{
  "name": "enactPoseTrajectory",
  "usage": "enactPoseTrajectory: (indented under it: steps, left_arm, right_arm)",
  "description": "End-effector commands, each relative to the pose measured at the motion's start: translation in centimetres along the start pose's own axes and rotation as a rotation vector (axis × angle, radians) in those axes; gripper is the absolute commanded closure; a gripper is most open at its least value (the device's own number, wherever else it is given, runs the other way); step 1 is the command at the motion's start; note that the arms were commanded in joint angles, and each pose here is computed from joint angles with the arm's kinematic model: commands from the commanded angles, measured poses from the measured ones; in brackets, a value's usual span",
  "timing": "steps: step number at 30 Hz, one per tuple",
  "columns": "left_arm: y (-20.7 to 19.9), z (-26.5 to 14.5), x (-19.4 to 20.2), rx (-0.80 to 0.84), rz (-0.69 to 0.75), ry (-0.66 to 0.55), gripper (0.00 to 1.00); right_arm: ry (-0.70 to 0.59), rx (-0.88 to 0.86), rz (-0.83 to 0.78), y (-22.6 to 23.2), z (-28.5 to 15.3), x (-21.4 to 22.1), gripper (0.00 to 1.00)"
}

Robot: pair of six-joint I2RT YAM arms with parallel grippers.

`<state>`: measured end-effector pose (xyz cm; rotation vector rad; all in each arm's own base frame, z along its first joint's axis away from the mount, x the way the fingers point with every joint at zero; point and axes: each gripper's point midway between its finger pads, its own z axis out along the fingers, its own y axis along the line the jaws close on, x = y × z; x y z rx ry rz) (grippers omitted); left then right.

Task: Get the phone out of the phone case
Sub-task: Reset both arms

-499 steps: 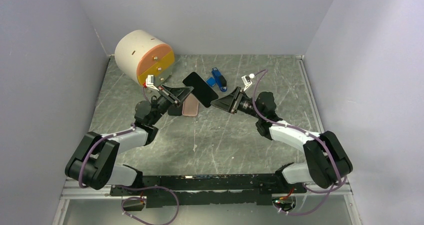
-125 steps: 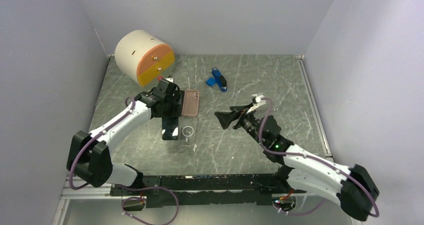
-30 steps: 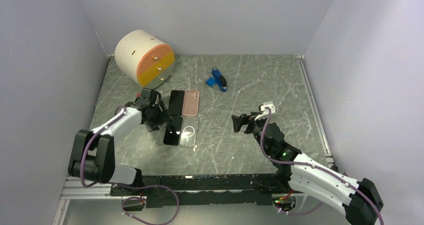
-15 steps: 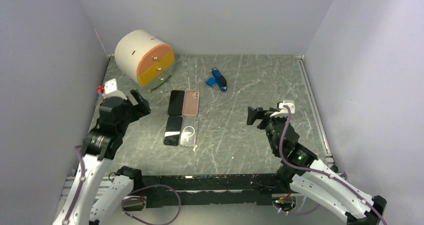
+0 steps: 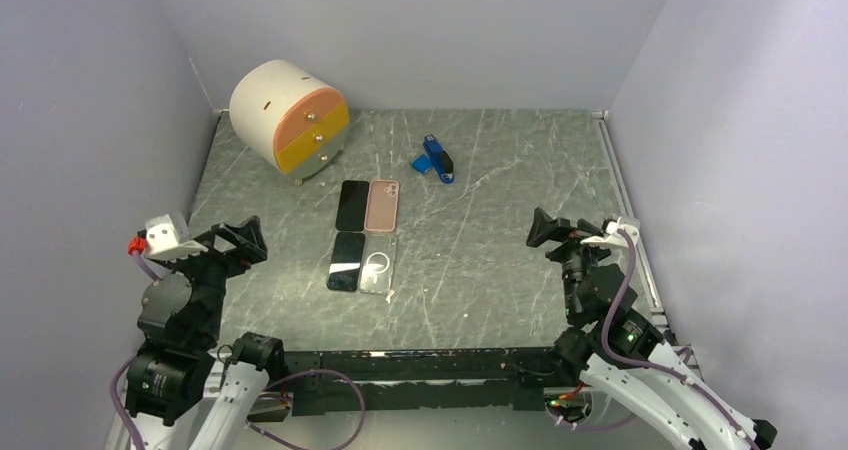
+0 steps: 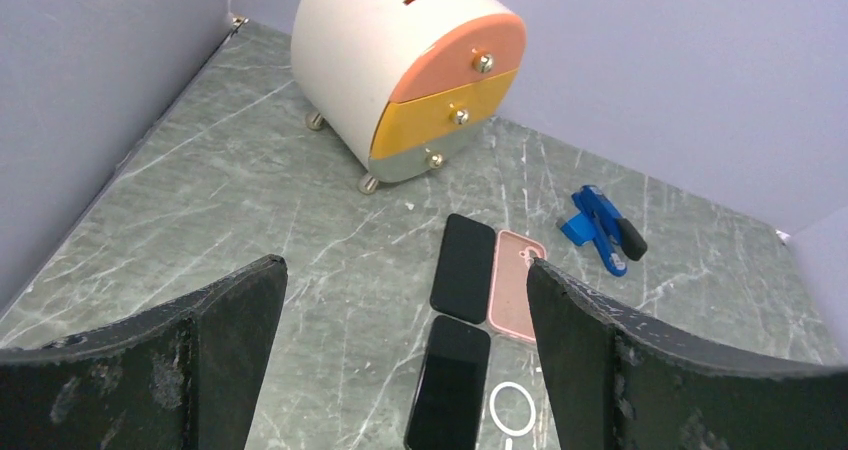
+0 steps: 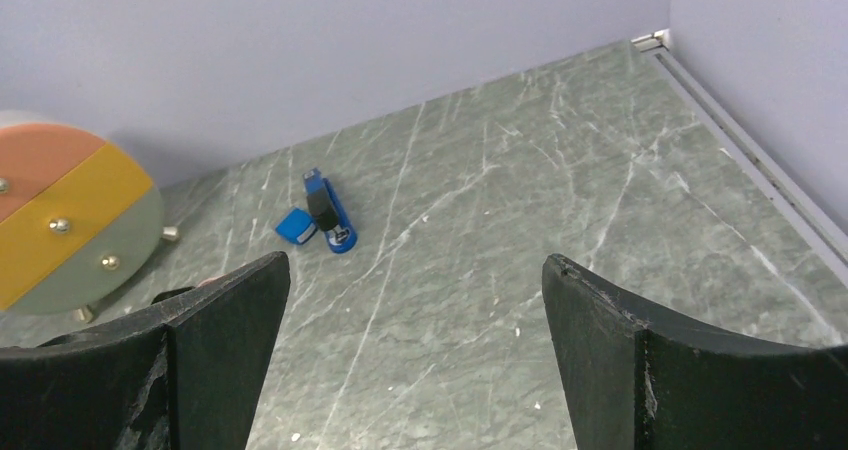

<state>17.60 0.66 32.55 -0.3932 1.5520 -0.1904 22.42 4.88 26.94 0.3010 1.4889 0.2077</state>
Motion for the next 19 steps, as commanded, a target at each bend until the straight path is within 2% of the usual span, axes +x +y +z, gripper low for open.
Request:
enactPoseTrajectory:
  steps: [1,8,19]
  left_arm:
    - [0.8,0.6,0.5,-0.042,0.021,-0.001,0.06]
    - [1.2,0.8,1.2,-0.057,0.052,0.019,0.06]
    - [2.1,0.3,0.4,-0.086,0.04,-0.047,0.06]
  right_arm:
    - [-0.02,0.076,-0.014,-1.3,0.1,-0.2,0.01]
    - [-0.021,0.086,-0.037,-1.4,0.4,0.4,0.01]
    - [-0.058,0.108,-0.046,-1.3,1.1,0.7,0.01]
